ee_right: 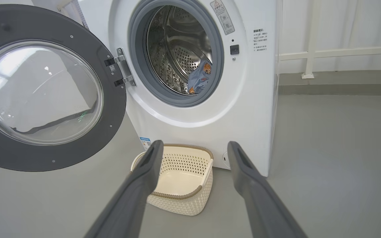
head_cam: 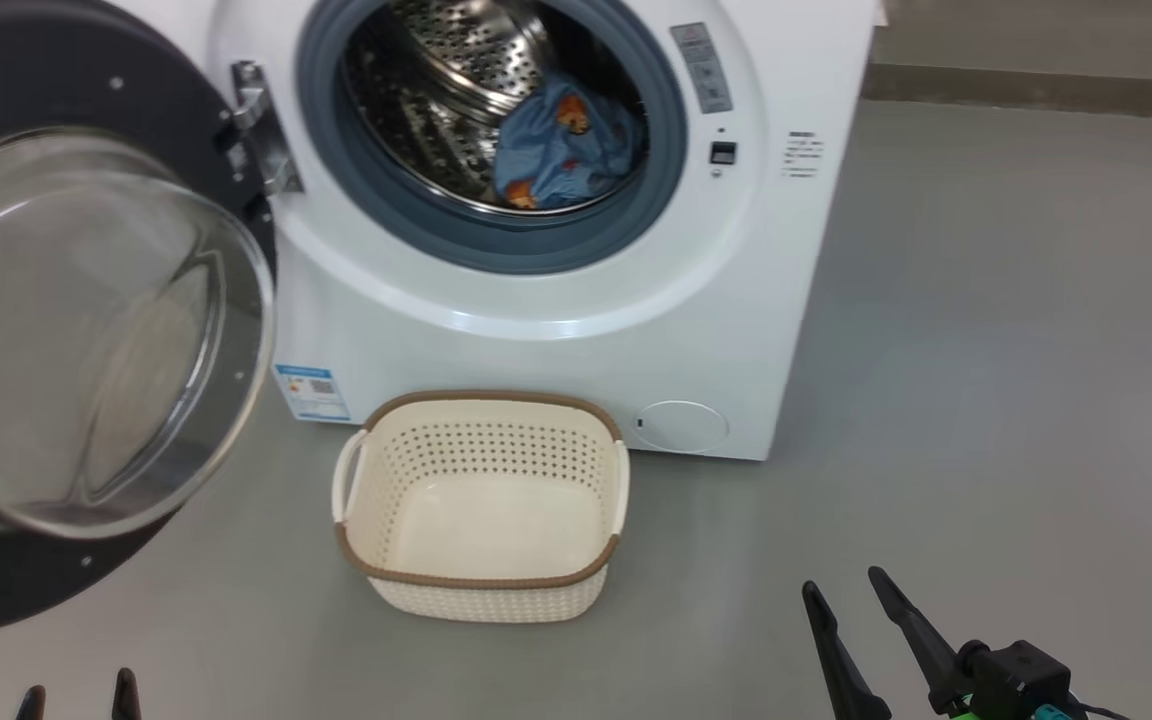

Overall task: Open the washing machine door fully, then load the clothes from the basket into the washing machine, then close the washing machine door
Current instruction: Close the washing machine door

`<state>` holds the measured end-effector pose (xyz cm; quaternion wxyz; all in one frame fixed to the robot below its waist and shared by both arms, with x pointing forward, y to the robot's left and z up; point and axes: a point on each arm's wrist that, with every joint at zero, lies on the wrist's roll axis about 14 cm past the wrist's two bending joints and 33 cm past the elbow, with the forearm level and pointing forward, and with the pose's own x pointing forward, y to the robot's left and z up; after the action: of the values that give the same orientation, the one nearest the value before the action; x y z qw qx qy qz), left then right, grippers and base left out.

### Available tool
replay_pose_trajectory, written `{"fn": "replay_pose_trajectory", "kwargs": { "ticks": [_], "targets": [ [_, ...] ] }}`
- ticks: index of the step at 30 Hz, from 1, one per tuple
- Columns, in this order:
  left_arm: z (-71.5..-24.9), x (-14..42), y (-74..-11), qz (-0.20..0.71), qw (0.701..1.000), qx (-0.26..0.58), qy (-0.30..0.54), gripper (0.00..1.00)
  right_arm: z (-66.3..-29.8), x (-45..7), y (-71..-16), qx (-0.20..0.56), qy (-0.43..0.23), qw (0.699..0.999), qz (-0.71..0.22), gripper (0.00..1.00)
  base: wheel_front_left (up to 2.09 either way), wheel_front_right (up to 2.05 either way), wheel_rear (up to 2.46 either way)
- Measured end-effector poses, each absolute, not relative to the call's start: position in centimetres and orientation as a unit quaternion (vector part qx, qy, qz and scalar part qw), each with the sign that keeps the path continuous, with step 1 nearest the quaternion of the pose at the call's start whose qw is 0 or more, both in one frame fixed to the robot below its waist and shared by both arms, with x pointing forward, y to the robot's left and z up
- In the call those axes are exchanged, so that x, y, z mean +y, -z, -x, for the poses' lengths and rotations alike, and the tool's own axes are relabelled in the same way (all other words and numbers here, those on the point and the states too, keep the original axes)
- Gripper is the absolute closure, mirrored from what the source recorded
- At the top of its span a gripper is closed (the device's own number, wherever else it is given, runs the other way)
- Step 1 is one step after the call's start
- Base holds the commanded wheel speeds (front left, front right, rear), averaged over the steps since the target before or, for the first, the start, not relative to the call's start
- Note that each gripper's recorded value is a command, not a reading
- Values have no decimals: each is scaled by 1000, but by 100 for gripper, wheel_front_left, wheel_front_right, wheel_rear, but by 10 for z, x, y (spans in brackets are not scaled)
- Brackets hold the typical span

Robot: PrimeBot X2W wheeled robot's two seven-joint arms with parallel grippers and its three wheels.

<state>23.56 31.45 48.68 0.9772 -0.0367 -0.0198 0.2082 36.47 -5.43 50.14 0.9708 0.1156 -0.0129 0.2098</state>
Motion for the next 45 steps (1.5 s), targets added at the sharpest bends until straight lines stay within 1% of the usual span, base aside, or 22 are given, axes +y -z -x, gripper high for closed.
{"fn": "replay_pose_trajectory", "kwargs": {
  "ticks": [14, 25, 36, 45],
  "targets": [
    [-184, 342, -482, 38, 957, -17, -288, 0, -368, 0, -499, 2, -287, 951, -115, 0, 0, 0, 0],
    [-148, 357, -478, 40, 940, -16, -338, 0, -363, 35, -496, 13, -338, 934, -111, 0, 0, 0, 0],
    [-136, 365, -479, 38, 930, -11, -365, 0, -365, 62, -496, 15, -373, 921, -112, 0, 0, 0, 0],
    [-135, 367, -478, 39, 928, -8, -371, 0, -368, 67, -496, 16, -378, 919, -113, 0, 0, 0, 0]
  ]
}}
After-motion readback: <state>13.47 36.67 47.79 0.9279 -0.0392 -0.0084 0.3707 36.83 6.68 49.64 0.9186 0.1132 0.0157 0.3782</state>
